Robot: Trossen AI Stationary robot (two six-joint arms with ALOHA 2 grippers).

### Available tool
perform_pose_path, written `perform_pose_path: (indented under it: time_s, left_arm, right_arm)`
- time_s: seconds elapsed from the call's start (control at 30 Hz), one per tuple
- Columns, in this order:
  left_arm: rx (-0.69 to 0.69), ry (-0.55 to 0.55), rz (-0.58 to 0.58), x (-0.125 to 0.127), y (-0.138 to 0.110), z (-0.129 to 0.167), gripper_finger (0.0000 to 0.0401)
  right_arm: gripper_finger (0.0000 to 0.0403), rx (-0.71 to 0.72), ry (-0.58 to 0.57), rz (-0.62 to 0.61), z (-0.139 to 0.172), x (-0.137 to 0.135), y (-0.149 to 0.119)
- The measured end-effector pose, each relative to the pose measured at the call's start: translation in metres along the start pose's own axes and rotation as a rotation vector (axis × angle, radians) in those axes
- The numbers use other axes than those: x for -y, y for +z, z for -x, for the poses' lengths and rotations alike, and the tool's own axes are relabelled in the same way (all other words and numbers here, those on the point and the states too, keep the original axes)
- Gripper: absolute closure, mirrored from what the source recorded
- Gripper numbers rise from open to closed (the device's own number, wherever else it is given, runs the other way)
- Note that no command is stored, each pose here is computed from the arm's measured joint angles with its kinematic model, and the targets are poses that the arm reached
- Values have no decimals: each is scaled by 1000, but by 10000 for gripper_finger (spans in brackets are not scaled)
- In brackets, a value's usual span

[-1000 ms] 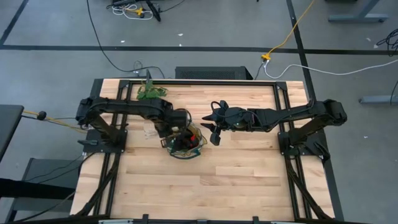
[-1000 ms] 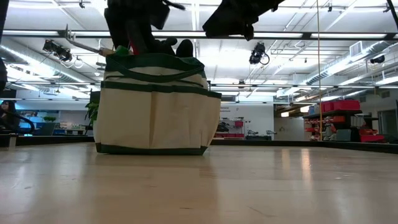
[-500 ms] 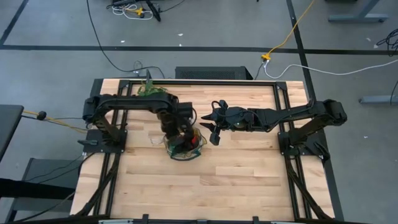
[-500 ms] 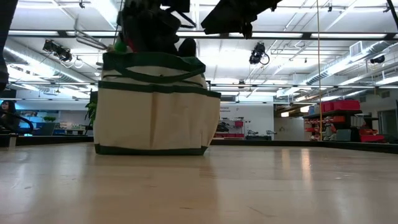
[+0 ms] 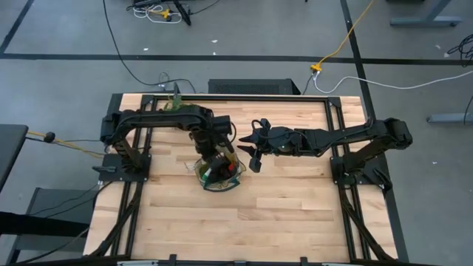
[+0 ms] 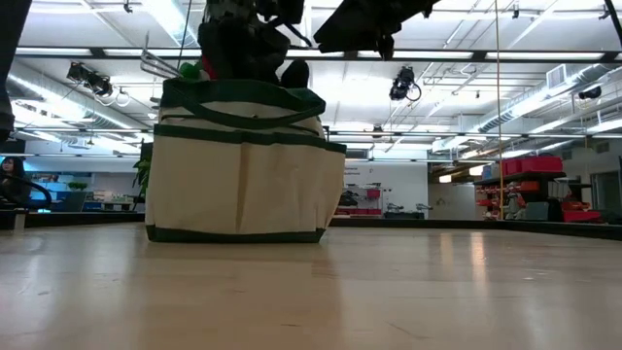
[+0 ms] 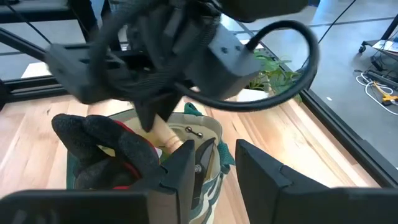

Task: Pick & Place Garden tools in Gardening bag
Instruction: Put the hand rake into the gardening bag

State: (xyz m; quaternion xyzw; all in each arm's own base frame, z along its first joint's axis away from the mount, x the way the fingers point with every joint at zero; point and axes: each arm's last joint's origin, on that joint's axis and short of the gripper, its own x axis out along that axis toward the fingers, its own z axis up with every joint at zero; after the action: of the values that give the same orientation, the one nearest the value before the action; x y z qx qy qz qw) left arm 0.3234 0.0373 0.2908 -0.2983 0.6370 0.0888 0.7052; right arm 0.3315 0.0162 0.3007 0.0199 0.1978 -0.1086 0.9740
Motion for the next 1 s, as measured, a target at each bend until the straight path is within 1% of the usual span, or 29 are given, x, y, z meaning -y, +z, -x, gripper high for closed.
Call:
perform_pose_path:
  time_s: [0.17, 0.27, 0.4, 0.57, 1.0]
  left_arm:
    - [2, 11, 100, -8, 8, -4, 323]
    - [-26, -23, 122, -8, 14, -13, 324]
    - [-55, -31, 118, -9, 22, -25, 320]
    - [-108, -69, 145, -14, 27, -36, 317]
    - [-78, -50, 148, -16, 30, -34, 314]
  right_arm:
    - [284, 4, 1, 4, 0, 0, 0]
    - [284, 8, 1, 16, 0, 0, 1]
    - [284, 21, 4, 15, 0, 0, 2]
    - [284, 11, 3, 18, 0, 0, 1]
    - [284, 2, 1, 22, 0, 0, 0]
